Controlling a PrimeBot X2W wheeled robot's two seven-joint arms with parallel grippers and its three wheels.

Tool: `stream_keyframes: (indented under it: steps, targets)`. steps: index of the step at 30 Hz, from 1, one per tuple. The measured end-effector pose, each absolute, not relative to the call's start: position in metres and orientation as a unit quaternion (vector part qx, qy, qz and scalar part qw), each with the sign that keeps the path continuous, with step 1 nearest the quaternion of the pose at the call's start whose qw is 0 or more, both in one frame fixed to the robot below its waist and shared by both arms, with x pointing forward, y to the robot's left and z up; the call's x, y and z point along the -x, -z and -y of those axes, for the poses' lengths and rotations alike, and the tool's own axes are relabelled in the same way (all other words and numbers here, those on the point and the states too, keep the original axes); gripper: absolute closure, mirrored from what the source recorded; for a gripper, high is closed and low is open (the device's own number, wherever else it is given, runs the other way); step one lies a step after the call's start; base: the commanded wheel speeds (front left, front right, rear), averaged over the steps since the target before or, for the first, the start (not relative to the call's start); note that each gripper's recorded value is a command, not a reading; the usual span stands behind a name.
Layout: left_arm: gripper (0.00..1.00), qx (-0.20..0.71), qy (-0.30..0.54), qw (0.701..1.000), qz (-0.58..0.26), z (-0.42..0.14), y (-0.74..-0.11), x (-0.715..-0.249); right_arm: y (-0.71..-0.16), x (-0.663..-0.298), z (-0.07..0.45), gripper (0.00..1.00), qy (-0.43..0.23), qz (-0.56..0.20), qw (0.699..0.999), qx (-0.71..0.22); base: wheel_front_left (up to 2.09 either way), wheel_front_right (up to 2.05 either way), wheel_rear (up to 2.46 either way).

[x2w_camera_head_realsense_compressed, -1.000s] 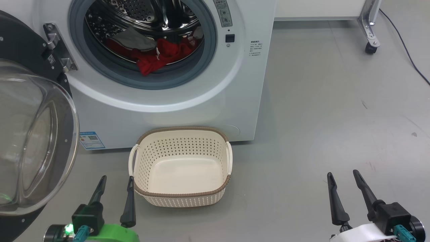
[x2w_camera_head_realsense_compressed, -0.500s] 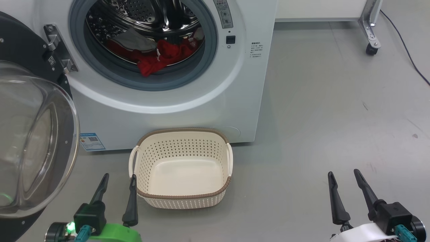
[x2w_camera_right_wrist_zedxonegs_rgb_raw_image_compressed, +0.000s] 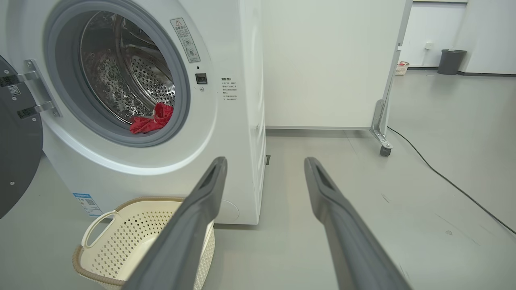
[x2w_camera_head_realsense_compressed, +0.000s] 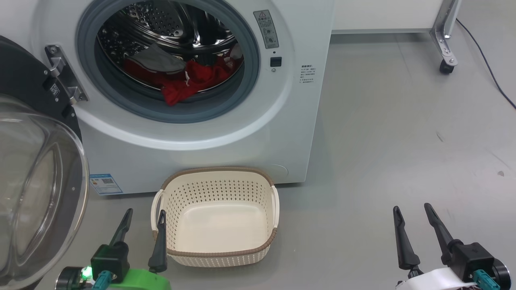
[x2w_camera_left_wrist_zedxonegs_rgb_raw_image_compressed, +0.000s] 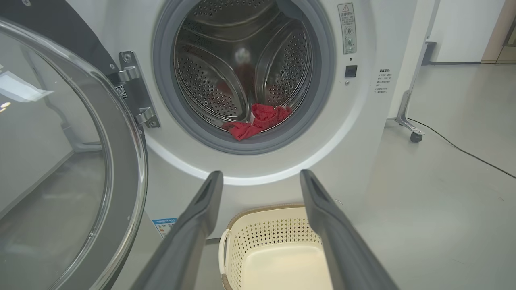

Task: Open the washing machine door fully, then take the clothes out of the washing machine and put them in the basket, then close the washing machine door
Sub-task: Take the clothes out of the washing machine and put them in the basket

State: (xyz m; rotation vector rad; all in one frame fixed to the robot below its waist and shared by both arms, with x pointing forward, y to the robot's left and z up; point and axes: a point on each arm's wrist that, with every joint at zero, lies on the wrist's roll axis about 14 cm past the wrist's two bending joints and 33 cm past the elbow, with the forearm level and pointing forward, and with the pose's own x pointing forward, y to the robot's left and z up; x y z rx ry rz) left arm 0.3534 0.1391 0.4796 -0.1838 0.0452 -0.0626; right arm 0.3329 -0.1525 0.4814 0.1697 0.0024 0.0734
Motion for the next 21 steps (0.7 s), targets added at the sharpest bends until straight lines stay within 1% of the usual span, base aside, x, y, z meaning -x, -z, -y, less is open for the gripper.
stream_keyframes:
  steps: [11, 21]
  targets:
    - [0.00, 0.084, 0.031, 0.996, -0.023, -0.1392, -0.4788, -0.3540, -0.4802, -0.3331, 0.1530, 0.00, -0.036, -0.003, 0.996, -0.085, 0.95, -0.95, 0.00]
    - [0.00, 0.084, 0.030, 0.996, -0.022, -0.1394, -0.4799, -0.3546, -0.4800, -0.3333, 0.1532, 0.00, -0.035, -0.004, 0.996, -0.085, 0.51, -0.51, 0.00]
